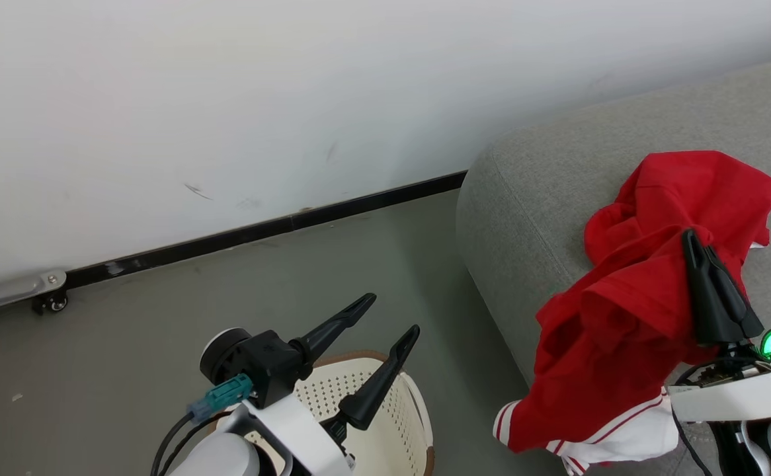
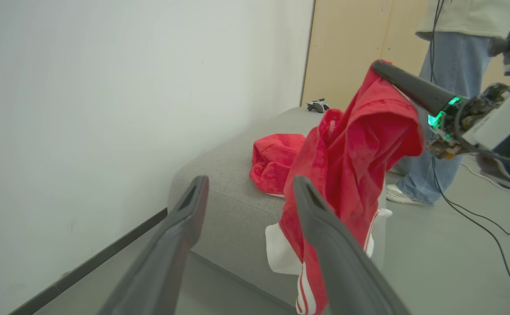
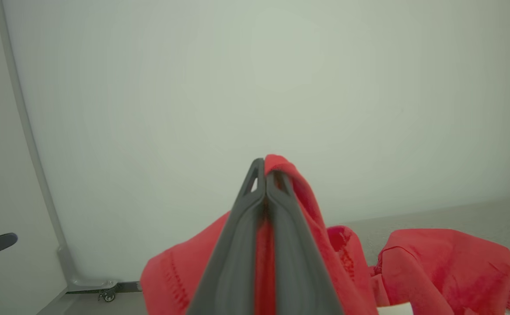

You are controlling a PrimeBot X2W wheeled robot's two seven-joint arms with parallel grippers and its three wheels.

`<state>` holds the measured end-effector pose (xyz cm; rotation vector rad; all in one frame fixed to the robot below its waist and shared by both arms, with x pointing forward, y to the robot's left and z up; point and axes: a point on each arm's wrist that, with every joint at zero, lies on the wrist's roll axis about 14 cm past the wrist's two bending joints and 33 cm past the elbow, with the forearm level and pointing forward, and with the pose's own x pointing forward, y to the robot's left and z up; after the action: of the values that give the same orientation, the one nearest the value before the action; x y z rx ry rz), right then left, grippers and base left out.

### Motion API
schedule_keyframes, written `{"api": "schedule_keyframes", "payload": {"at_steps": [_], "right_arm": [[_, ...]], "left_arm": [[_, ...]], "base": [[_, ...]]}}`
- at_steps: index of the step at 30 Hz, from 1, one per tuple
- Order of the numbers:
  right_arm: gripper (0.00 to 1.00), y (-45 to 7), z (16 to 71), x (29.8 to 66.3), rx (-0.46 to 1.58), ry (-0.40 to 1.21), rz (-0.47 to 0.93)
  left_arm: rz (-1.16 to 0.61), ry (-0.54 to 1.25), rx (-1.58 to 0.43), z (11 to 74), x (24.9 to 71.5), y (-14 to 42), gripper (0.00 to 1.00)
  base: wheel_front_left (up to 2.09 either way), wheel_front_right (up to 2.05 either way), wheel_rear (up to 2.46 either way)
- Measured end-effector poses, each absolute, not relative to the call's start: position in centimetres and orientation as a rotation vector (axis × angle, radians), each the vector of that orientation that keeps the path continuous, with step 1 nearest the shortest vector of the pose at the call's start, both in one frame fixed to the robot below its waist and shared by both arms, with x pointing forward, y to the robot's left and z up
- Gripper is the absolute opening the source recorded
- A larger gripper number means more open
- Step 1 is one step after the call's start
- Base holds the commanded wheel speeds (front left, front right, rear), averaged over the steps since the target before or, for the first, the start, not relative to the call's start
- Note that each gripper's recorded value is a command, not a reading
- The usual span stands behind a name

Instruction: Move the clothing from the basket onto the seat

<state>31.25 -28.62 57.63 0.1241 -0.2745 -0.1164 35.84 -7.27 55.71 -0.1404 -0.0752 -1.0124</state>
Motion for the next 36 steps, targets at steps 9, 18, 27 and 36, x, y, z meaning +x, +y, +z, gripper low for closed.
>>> {"api": "schedule_keyframes", "payload": {"at_steps": [9, 18, 27, 36], "right_arm": [[0.0, -29.4, 60.8, 34.0, 0.078, -0.294, -0.083], [0.0, -31.2, 65.1, 37.3, 0.049, -0.344, -0.089], [0.0, -36.1, 73.8, 39.6, -0.022, -0.49, -0.177], [0.0, -40.3, 75.1, 41.8, -0.053, -0.432, -0.275]], "left_arm": [[-1.035, -0.076, -0.158, 55.6, 36.2, -7.8, 1.0], [-1.024, -0.076, -0.154, 55.1, 37.2, -7.1, 1.0], [-0.989, -0.089, -0.164, 55.1, 38.8, -6.2, 1.0], [-0.975, -0.103, -0.175, 55.2, 40.1, -6.0, 1.0]], "base": [[0.0, 0.0, 0.0], [0.0, 0.0, 0.0], [0.0, 0.0, 0.0], [0.0, 0.0, 0.0]]}}
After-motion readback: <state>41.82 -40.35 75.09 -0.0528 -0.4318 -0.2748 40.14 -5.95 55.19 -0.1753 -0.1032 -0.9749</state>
